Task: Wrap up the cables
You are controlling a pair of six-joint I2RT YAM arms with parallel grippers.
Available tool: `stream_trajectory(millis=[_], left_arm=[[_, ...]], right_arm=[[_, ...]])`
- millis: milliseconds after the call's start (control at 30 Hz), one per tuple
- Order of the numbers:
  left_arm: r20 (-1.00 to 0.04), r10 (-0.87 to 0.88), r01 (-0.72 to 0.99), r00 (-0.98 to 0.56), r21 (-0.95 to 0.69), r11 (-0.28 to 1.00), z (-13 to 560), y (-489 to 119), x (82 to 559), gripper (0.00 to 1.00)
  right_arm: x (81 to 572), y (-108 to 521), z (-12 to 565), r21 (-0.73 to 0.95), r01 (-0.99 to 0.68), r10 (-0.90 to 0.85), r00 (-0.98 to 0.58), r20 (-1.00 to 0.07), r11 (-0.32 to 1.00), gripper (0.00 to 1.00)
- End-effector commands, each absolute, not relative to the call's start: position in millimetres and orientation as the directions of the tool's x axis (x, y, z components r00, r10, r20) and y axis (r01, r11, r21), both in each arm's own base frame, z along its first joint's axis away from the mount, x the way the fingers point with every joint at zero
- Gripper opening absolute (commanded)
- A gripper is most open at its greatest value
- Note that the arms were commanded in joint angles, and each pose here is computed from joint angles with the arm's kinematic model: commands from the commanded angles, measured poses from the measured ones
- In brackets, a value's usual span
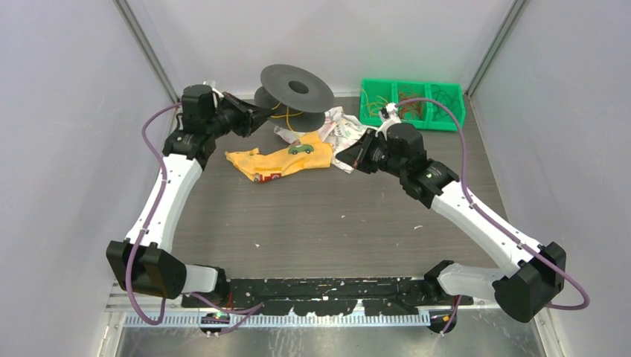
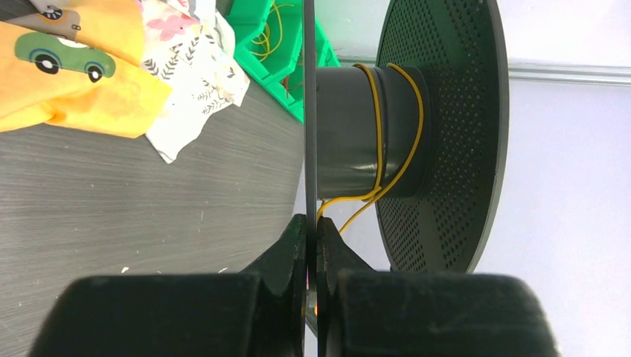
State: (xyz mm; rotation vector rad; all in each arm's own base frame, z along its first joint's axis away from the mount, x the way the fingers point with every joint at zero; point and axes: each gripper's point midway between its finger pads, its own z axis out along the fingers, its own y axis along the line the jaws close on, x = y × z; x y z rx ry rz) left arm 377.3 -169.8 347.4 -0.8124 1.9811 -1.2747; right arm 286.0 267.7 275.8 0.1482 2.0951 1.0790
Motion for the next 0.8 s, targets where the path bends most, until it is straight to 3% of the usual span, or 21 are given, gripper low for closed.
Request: stream_trajectory(millis=[0,433,767], left_arm=[[-0.239,-0.757,0.041,-0.608,-0.962,0.271,406,-175,367,0.00],[-0.252,-0.657,0.132,-0.711,-0.965,0.228,413,-194,351,0.00],[-0.325,-0.555,0.222,-0.765,-0.943,0.247,415,-202,328,0.01]], right_arm=[[289,260,298,0.769,-0.260,0.456,-0.679,-0.575,0.584,0.01],[329,228,294,0.747,-0.226,0.473,-0.652,-0.593,0.625,0.01],[350,208,297,0.730,-0.205,0.487,-0.624,-0.611,0.652,0.01]])
